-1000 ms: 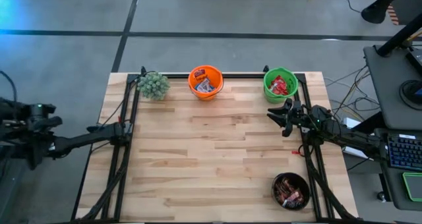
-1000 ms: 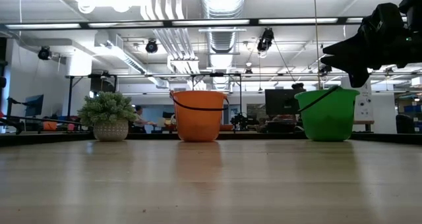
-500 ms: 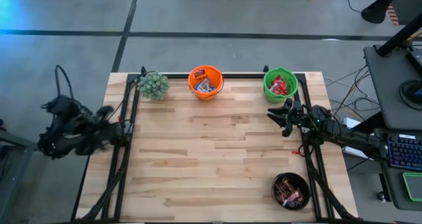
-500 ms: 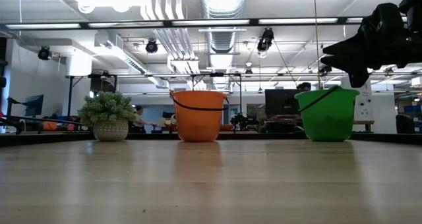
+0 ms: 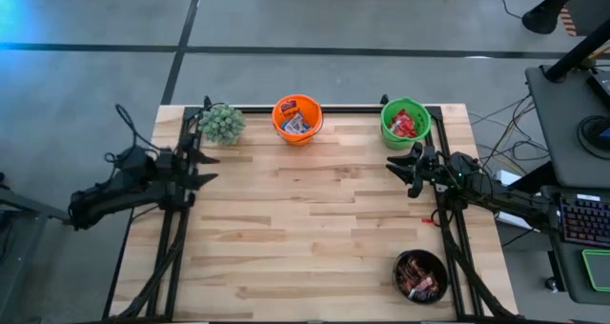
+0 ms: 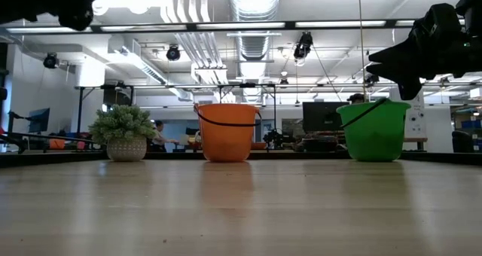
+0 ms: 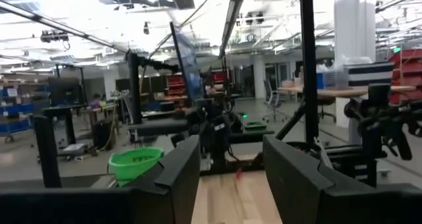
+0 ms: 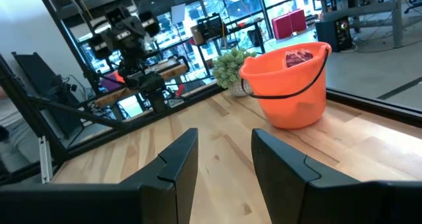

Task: Sort candy
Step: Return to Home Position

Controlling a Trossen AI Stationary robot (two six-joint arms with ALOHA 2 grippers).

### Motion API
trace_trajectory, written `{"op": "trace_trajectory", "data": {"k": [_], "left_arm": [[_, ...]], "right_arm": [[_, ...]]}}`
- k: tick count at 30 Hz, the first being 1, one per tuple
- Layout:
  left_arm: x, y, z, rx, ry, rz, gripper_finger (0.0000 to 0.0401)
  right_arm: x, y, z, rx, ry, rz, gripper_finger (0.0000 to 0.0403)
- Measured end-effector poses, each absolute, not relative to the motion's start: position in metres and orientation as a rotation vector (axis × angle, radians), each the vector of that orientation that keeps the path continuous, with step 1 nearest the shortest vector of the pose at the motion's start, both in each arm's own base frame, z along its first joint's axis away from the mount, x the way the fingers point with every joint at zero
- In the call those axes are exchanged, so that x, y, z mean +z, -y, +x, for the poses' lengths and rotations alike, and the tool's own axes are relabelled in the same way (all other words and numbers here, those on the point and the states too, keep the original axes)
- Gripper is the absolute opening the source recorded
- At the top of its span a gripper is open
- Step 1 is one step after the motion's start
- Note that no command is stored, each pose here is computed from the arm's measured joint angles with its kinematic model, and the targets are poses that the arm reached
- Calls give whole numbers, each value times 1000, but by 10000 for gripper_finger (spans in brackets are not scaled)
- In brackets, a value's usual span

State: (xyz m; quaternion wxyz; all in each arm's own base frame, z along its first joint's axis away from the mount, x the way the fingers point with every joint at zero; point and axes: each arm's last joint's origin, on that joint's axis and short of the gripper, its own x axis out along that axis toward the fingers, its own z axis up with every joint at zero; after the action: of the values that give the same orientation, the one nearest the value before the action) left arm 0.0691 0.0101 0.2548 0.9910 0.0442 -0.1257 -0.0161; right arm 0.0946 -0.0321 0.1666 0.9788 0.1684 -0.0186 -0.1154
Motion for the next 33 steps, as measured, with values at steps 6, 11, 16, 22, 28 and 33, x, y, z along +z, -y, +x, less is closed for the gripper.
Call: {"op": "trace_trajectory", "data": {"k": [6,11,16,22,28,33], "left_arm": [[224,-14,82,-33,204,73,149],[209,-16,88,-23,237,51,149],[198,-19,91,56,252,28,149],[190,-24,92,195,250,-19,149],[184,-24,94,211,184,-33,149],[177,-25,95,214,120,-44,149]], "right_arm": [[167,32,95,-233,37,339,132],[167,32,95,-233,37,339,132],[167,32,95,-233,37,339,132],[167,32,95,-233,37,339,132],[167,32,95,-233,37,339,132],[166,32,95,-233,36,339,132]]}}
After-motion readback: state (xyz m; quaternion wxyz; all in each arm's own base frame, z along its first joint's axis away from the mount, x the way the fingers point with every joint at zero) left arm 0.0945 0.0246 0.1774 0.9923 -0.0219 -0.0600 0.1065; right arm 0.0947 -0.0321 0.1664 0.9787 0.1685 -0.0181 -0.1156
